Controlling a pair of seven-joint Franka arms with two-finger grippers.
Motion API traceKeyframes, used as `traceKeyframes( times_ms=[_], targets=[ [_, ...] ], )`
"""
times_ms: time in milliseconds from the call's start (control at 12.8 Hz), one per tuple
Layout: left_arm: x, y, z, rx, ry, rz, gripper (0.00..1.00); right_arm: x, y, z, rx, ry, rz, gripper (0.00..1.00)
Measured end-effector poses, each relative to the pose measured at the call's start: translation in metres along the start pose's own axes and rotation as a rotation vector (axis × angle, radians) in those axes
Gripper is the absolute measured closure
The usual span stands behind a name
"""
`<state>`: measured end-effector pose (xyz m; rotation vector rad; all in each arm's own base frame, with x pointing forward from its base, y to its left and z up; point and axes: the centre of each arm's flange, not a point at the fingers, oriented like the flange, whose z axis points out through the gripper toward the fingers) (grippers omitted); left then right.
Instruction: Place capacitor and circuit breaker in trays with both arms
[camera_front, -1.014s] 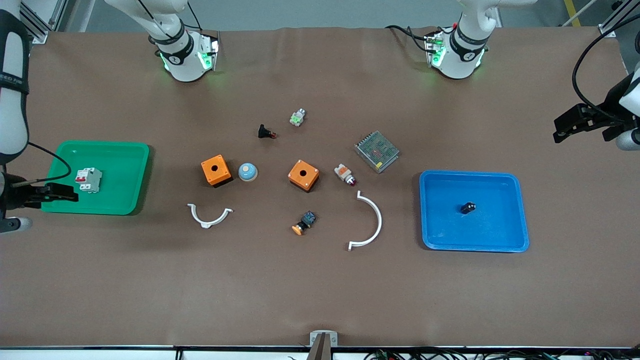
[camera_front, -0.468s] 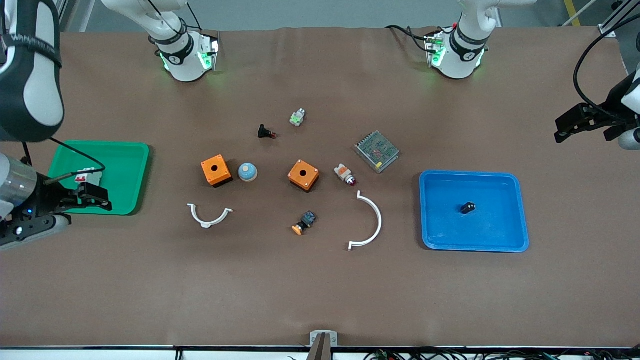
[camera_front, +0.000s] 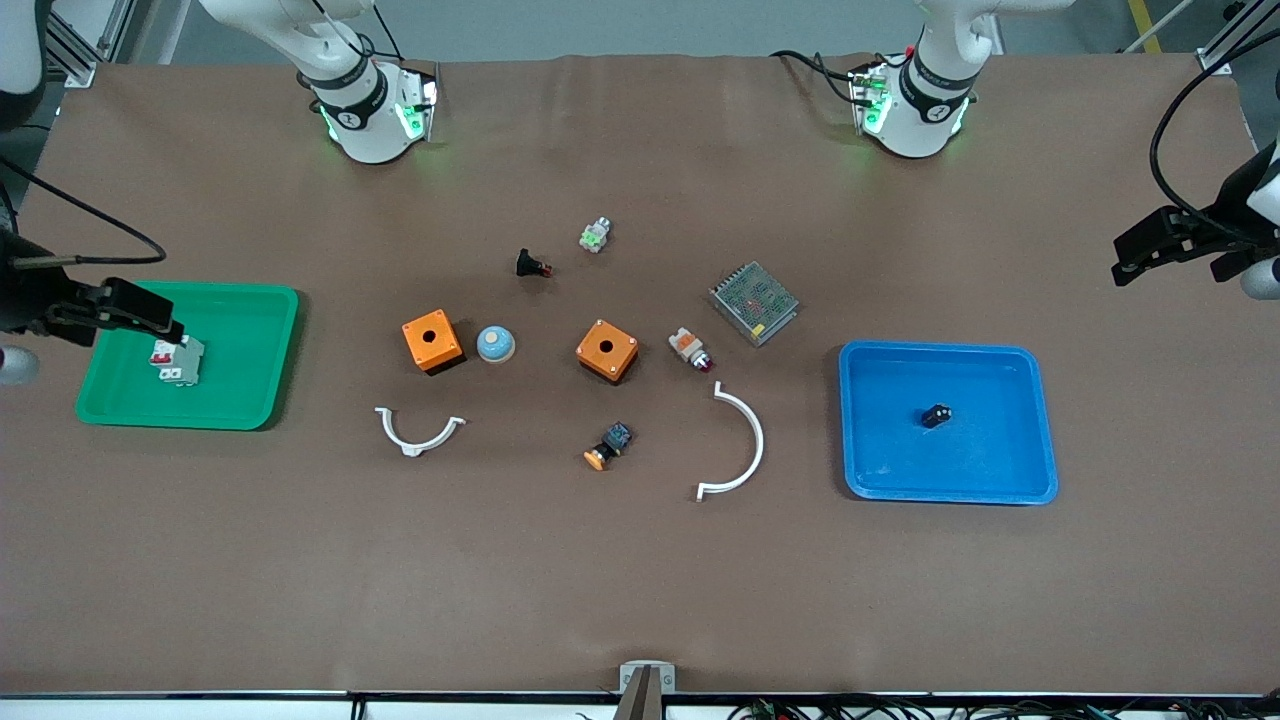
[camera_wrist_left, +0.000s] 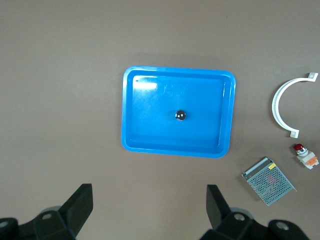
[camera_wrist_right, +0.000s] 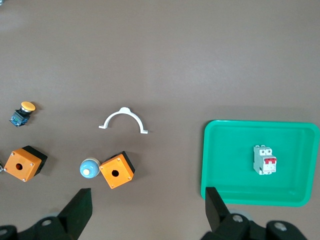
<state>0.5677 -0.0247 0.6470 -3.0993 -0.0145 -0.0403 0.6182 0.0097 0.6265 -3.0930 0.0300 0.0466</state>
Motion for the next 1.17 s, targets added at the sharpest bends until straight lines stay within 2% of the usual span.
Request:
traceKeyframes(
  times_ms=[234,312,702,1170],
  targets=[
    [0.0,-0.002,0.0,0.0,0.001,-0.001,0.0,0.002,0.016,-0.005,-0.06,0.03,-0.039,0.0],
    [0.0,-0.002,-0.001,0.0,0.003,-0.001,0.0,0.001,0.017,-0.007,-0.062,0.041,-0.04,0.0],
    [0.0,-0.001,-0.002,0.0,0.005,0.001,0.0,-0.007,0.013,-0.002,-0.037,0.065,-0.002,0.0],
    [0.0,0.005,-0.002,-0.001,0.005,0.012,0.0,-0.014,0.016,0.001,-0.033,0.059,0.003,0.0]
  ],
)
